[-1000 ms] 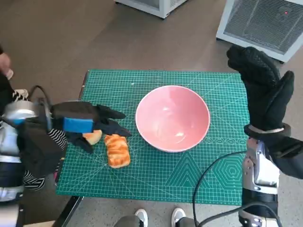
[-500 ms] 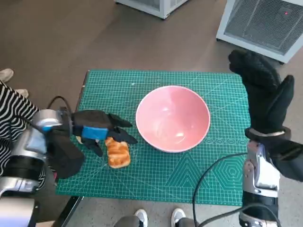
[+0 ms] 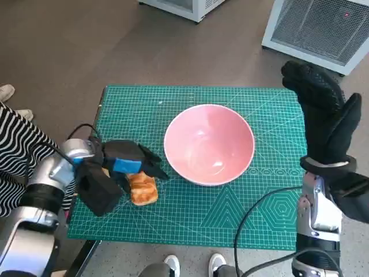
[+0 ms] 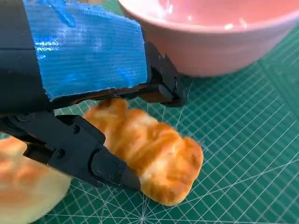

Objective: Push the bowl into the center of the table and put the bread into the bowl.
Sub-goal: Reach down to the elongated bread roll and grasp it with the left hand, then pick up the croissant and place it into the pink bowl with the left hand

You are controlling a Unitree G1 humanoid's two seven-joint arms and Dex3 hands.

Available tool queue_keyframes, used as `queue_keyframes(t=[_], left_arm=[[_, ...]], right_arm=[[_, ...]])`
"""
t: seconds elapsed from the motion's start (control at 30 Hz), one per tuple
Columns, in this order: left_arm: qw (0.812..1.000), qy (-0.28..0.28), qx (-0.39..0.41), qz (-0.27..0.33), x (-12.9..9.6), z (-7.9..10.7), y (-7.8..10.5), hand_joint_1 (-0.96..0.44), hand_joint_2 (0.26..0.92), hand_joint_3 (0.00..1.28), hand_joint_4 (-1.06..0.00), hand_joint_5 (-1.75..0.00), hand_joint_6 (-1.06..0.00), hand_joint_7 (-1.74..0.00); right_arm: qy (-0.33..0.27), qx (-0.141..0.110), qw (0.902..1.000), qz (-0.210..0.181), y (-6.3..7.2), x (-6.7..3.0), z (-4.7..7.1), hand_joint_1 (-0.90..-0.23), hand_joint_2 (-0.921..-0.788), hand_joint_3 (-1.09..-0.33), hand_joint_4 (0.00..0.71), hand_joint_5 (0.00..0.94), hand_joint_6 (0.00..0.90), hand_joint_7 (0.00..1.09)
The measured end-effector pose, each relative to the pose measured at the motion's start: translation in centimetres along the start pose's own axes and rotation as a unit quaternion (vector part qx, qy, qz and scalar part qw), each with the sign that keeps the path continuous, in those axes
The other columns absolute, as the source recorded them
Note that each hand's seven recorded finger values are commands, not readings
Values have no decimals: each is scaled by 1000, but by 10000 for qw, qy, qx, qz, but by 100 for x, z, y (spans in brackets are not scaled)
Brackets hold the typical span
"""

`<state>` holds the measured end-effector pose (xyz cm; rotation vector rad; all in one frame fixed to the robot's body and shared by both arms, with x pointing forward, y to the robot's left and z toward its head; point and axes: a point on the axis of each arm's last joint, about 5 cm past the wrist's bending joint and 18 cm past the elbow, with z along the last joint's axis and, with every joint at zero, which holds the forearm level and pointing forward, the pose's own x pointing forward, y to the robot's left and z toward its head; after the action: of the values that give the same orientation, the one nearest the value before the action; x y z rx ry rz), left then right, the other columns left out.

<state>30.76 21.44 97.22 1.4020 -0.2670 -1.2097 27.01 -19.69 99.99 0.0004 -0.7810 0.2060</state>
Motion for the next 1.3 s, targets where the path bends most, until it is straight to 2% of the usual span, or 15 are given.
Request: queue_keyframes(t=[0.17, 0.2, 0.23, 0.27, 0.37, 0.57, 1.13, 1.3], left_arm=[[10000, 52, -24, 36, 21, -17, -2, 19, 896, 50, -760, -56, -779, -88], [10000, 67, -2, 21, 26, -17, -2, 15, 901, 65, -727, -271, -744, -329], [10000, 81, 14, 8, 30, -18, -2, 10, 908, 112, -648, -616, -663, -711], [9999, 101, 30, -4, 33, -20, -1, 7, 913, 125, -620, -816, -630, -935], [9999, 146, 62, -9, 35, -27, -8, 3, 918, 119, -614, -1034, -612, -1175], [9997, 153, 201, -27, 36, -25, -8, 1, 920, 52, -692, -1059, -667, -1205], [9983, 270, 505, -55, -73, -37, 72, 0, 920, 34, -685, -1052, -718, -1184], [9986, 208, 478, 14, -185, -23, 183, 0, 920, 35, -685, -1040, -719, -1192]], right_arm=[[24, -10, 10000, -18, -4, -26, -5, -683, -921, -693, 167, 2, 92, 494], [28, -14, 10000, -23, -5, -31, -5, -683, -921, -693, 166, 1, 91, 494], [29, -16, 10000, -27, -6, -34, -4, -683, -921, -694, 164, 1, 89, 493], [29, -19, 10000, -32, -6, -37, -3, -684, -921, -695, 162, 0, 85, 492], [17, -27, 10000, -43, -6, -41, 3, -687, -921, -696, 157, 0, 79, 492], [6, -48, 10000, -59, -11, -47, 10, -694, -921, -699, 147, 0, 68, 491], [-27, -69, 9999, -104, -9, -55, -1, -689, -921, -703, 146, 0, 57, 496], [-18, -65, 9999, -108, -8, -58, -7, -688, -921, -703, 146, 0, 57, 498]])
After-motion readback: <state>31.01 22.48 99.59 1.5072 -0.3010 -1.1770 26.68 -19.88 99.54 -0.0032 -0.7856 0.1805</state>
